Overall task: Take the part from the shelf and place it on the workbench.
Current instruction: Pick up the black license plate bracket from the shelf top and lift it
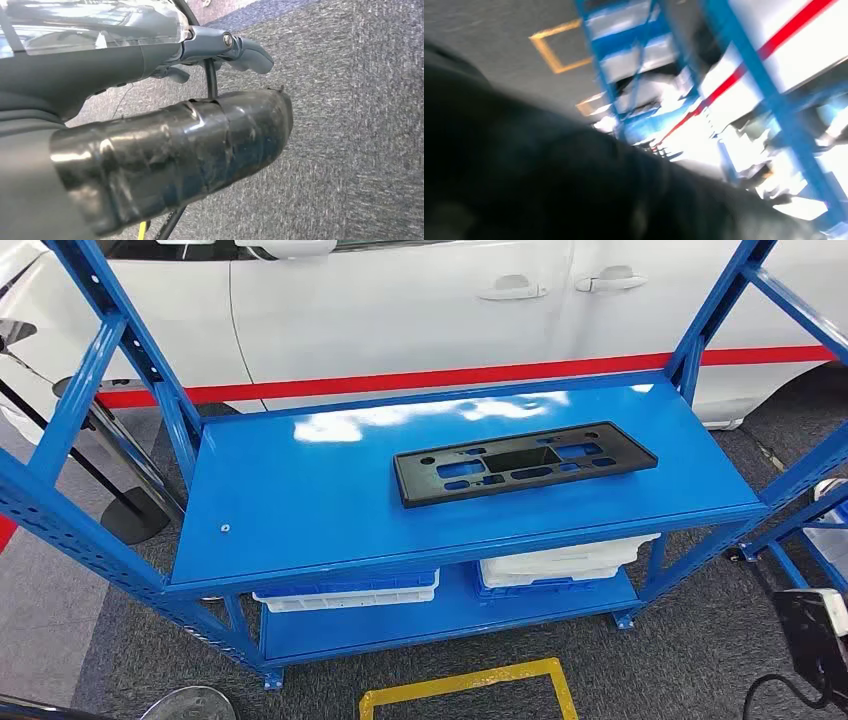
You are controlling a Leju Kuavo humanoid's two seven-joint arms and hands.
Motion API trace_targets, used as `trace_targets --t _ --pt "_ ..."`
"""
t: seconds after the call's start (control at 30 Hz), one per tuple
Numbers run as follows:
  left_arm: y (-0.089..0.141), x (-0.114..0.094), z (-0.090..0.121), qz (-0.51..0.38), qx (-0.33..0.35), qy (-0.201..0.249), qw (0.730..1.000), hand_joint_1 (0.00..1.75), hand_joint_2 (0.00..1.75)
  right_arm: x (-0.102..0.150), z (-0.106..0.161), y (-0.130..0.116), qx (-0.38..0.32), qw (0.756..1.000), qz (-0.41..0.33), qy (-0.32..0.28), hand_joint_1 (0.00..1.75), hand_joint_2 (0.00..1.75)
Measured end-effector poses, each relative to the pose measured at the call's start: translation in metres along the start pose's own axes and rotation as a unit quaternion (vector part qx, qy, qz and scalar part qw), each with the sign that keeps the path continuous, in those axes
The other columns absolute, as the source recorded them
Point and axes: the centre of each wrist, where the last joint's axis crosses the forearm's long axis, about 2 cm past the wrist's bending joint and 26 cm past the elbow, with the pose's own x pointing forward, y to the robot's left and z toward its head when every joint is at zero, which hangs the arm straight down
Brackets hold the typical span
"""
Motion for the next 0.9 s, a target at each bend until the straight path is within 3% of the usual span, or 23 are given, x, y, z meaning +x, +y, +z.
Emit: trace_targets --t 0.33,0.47,0.7,0.9 --pt "-0.005 0.006 -0.003 -0.006 0.001 -0.002 1.0 0.0 0.0 0.047 -0.001 0.032 0.035 0.993 0.012 -0.109 0.0 0.0" --pt "-0.008 0.009 -0.005 -0.011 0.0 -0.002 1.0 0.0 0.0 0.066 0.006 0.051 0.066 0.986 -0.008 -0.155 0.0 1.75" --pt "-0.013 0.018 -0.008 -0.029 -0.002 -0.002 1.0 0.0 0.0 0.088 0.023 0.088 0.149 0.967 -0.041 -0.204 0.0 1.75" --pt "-0.018 0.024 -0.009 -0.047 -0.005 -0.003 0.999 0.0 0.0 0.088 0.023 0.111 0.186 0.956 0.004 -0.227 0.0 1.75"
